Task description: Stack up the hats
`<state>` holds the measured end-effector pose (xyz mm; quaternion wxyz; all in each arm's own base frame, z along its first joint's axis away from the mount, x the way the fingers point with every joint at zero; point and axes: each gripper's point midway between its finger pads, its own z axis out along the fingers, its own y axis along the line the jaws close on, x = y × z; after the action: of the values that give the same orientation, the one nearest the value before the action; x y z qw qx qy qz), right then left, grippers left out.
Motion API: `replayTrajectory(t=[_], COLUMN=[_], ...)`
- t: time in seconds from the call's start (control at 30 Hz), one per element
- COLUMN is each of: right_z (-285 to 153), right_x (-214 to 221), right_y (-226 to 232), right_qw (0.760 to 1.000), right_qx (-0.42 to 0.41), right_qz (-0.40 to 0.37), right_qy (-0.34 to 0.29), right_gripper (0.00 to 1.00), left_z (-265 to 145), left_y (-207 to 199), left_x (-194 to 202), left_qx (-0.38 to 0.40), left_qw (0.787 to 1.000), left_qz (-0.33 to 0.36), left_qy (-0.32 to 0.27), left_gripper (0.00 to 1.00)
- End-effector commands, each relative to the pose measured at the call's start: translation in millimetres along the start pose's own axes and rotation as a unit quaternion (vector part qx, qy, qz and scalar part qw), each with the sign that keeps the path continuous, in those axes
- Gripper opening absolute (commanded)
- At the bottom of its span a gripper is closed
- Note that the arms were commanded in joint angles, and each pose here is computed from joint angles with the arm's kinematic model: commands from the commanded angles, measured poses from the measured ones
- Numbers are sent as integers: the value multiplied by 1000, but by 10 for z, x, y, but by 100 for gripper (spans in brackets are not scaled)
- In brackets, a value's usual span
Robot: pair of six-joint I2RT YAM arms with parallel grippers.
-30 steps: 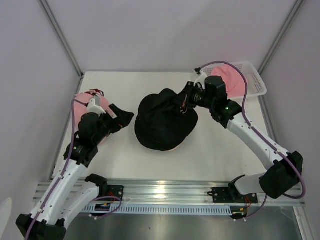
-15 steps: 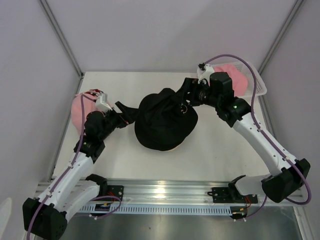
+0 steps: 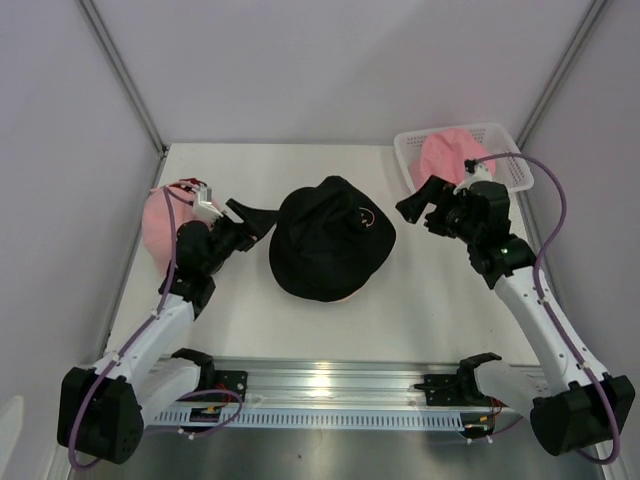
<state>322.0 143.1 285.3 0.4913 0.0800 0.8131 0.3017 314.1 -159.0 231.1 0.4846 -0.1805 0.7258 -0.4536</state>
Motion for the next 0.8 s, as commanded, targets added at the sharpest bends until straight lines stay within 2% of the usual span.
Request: replayTrajectory(t=[0.0,0.13,0.27,0.5,0.77], right_z=[146,271,352,451,566], right_x=[54,309,399,428,559], right_y=[49,-8,-2,87,208], right_qw=[998,995,992,989,986], right_qx=[-34,-52,-70,-90,-103], right_qz=[43,78,107,117,127], right_qy=[-4,23,25,22,38], right_gripper=[97,93,91,89,83], left_z=[55,134,206,274,287], left_y=[-239,-179,-105,-150,-228], left_x=[-95,-52,-26,12,78], left_qx=[60,54,47,69,105], left_qw=[998,998,999,997,993], left_qz=[-11,-21,-22,-35,-42], left_qy=[-7,4,9,23,37], left_gripper=[80,78,77,68,66])
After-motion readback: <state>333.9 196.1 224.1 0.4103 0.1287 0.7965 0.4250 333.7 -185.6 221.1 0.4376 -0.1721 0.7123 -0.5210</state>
